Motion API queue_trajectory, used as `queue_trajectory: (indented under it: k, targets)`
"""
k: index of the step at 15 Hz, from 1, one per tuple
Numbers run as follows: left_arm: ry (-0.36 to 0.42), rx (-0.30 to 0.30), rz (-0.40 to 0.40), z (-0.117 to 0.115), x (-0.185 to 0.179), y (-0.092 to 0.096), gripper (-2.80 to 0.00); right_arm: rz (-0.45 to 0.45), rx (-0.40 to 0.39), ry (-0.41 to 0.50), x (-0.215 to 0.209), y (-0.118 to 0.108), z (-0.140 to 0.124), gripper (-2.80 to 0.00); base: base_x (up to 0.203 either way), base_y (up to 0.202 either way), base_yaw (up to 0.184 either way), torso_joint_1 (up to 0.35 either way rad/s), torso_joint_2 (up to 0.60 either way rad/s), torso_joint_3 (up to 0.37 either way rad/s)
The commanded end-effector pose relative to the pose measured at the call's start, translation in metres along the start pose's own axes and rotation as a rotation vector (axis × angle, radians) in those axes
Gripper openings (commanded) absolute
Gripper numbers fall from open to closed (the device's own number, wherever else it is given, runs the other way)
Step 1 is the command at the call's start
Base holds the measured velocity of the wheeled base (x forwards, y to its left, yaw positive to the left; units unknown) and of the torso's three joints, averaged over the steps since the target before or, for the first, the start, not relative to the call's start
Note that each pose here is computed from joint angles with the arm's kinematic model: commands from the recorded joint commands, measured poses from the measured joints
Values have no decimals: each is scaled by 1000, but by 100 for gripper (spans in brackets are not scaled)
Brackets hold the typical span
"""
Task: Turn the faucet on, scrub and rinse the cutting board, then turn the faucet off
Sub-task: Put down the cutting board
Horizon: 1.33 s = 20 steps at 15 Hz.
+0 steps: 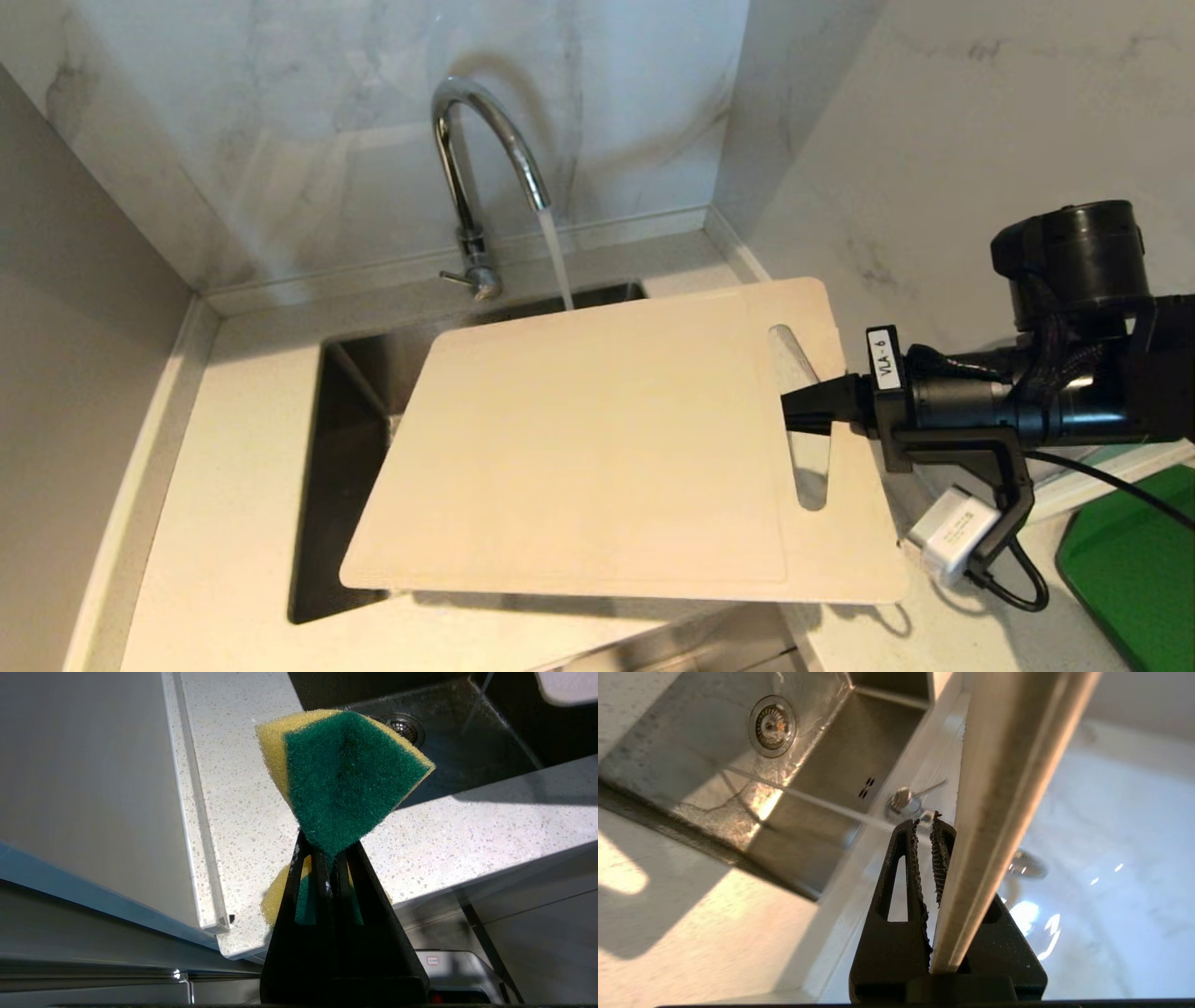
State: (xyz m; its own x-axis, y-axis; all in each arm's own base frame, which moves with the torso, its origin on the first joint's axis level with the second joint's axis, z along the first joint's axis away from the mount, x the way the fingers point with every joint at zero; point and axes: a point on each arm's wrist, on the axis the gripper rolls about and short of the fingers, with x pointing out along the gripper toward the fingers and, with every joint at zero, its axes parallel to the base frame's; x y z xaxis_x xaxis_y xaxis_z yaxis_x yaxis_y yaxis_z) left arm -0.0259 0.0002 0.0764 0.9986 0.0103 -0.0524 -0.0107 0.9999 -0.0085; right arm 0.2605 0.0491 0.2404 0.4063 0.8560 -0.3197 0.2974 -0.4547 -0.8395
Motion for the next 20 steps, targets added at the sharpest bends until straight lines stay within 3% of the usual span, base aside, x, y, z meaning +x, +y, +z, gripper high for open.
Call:
queue_trajectory:
  k: [1, 5, 12, 20]
  targets:
    - [1, 1, 0, 0, 0, 0, -280, -1, 14, 19, -6, -4, 1, -280, 0, 0, 0, 0, 0, 0]
    - [1, 1, 0, 0, 0, 0, -280, 18, 57, 45, -13, 2, 0, -280, 0, 0, 0, 0, 0, 0]
    - [1, 1, 0, 0, 0, 0, -280, 28, 82, 91, -23, -11, 5, -280, 0, 0, 0, 0, 0, 0]
    - [1, 1, 0, 0, 0, 0, -280, 43, 111, 84, -22, -5, 11, -280, 0, 0, 0, 0, 0, 0]
